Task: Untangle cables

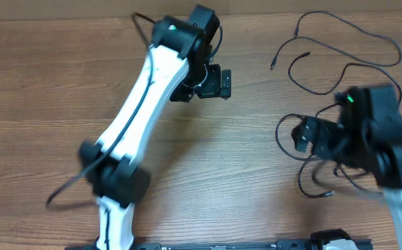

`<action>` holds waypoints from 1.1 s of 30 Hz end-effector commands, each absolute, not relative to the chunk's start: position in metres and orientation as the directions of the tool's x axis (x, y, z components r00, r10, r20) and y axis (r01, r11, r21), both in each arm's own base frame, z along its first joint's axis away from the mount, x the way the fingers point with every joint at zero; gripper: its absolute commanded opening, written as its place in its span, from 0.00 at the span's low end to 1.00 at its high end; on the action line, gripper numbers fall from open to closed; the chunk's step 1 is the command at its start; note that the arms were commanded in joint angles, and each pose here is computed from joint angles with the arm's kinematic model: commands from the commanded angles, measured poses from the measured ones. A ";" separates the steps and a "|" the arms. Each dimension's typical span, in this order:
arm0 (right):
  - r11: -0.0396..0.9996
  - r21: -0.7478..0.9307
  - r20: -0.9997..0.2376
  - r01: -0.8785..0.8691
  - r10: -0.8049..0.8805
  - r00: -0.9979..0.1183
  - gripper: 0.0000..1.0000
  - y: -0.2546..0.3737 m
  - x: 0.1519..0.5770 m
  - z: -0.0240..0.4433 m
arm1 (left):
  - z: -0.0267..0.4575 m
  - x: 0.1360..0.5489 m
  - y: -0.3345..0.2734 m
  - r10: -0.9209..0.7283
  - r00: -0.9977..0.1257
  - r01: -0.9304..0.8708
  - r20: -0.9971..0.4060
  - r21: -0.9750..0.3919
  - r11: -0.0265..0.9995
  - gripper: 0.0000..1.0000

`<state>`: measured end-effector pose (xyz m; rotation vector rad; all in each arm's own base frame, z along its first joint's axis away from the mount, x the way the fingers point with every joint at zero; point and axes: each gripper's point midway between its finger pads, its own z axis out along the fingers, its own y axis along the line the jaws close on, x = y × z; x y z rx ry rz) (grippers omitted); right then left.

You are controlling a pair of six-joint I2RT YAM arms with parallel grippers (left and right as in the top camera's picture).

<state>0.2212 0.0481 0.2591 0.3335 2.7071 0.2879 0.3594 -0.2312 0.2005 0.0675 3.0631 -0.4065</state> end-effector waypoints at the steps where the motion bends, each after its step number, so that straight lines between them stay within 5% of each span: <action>1: 0.948 0.276 -0.452 0.157 0.273 -0.849 0.99 0.045 0.204 0.280 | 0.280 0.325 -0.212 0.071 -0.964 0.131 -0.256 -0.226 0.965 0.99; 10: 0.947 0.290 -0.499 0.136 0.271 -0.823 0.99 0.041 0.174 0.279 | 0.352 0.234 -0.193 0.092 -0.907 0.206 -0.410 -0.242 0.948 0.99; 19: 0.948 0.280 -0.454 0.153 0.272 -0.848 0.99 0.041 0.172 0.260 | 0.332 0.166 -0.145 0.000 -0.907 0.100 -0.420 -0.214 0.972 1.00; 33: 0.946 0.287 -0.469 0.151 0.276 -0.839 1.00 0.042 0.176 0.262 | 0.317 0.140 -0.078 -0.162 -0.809 -0.019 -0.565 -0.249 0.968 1.00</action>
